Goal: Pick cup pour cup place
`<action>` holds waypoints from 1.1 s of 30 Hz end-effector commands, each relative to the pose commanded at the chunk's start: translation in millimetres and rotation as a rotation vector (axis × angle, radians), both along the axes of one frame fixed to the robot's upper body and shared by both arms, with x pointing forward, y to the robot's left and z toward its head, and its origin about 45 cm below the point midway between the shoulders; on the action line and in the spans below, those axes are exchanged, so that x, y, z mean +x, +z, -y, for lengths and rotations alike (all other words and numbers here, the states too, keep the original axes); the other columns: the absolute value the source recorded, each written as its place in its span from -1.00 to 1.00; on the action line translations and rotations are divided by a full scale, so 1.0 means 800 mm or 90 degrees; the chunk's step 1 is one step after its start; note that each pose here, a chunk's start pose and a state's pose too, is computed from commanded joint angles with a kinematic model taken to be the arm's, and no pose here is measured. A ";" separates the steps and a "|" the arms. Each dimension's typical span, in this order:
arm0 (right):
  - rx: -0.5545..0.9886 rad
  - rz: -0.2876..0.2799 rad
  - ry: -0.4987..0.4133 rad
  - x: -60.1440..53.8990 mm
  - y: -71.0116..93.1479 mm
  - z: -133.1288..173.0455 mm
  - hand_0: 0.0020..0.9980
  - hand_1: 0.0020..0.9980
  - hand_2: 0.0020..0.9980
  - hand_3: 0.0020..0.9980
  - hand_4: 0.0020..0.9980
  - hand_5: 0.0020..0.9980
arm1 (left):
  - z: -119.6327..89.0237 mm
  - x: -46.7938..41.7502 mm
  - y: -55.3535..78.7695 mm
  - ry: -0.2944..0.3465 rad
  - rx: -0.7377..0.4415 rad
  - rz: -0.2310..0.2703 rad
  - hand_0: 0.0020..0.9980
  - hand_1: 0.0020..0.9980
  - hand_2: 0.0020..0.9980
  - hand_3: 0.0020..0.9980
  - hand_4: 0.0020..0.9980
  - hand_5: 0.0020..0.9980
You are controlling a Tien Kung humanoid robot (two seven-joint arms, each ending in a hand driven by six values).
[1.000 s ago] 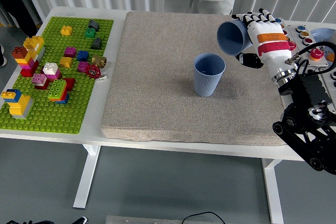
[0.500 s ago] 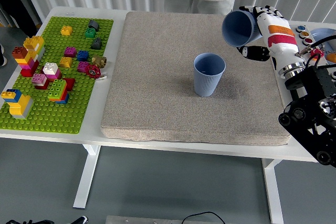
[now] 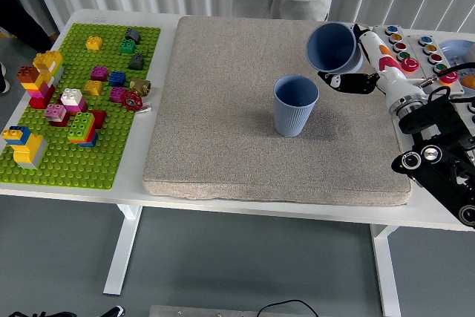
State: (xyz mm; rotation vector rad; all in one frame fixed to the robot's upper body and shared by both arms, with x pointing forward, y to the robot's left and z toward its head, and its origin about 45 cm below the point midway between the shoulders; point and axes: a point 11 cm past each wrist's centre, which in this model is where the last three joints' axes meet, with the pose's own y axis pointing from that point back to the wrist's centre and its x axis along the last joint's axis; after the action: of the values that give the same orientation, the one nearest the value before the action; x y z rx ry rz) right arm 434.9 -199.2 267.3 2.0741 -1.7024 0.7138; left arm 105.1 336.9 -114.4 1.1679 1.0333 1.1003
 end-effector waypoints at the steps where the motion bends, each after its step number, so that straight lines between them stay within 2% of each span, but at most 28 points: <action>1: 0.022 -0.014 -0.001 0.001 -0.002 0.001 0.79 0.60 0.53 0.52 0.47 -0.49 | 0.000 0.000 0.000 0.000 0.000 0.000 0.61 0.71 0.74 0.59 0.00 1.00; 6: 0.110 -0.064 -0.004 0.003 -0.006 0.009 0.79 0.60 0.52 0.51 0.47 -0.49 | 0.000 -0.002 0.000 0.000 0.000 -0.002 0.61 0.71 0.74 0.59 0.00 1.00; 12: 0.171 -0.114 -0.015 0.002 -0.018 0.016 0.79 0.60 0.52 0.51 0.47 -0.49 | 0.000 -0.005 -0.001 0.000 0.000 -0.005 0.61 0.71 0.74 0.59 0.00 1.00; 18: 0.197 -0.138 -0.040 0.002 -0.029 0.027 0.78 0.60 0.52 0.51 0.47 -0.48 | 0.001 -0.005 -0.001 0.001 -0.001 -0.005 0.61 0.71 0.74 0.59 0.00 1.00; 28: 0.403 -0.253 0.001 0.000 -0.046 0.031 0.78 0.59 0.52 0.51 0.47 -0.48 | 0.001 -0.004 -0.001 0.001 -0.001 -0.003 0.60 0.71 0.74 0.59 0.00 1.00; 30: 0.428 -0.268 0.005 -0.002 -0.048 0.031 0.78 0.59 0.51 0.51 0.47 -0.47 | 0.001 -0.003 -0.001 0.000 -0.001 -0.003 0.60 0.71 0.74 0.59 0.00 1.00; 33: 0.432 -0.270 0.004 -0.004 -0.050 0.031 0.78 0.59 0.51 0.51 0.47 -0.47 | 0.002 -0.003 -0.001 0.000 -0.001 -0.002 0.60 0.71 0.74 0.59 0.00 1.00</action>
State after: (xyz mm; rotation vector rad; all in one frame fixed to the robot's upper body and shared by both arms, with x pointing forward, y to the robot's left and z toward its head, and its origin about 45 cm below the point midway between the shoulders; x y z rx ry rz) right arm 431.6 -224.2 227.0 2.4108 -1.8272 -0.3578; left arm 102.9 335.5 -115.2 1.1682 1.0371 1.0973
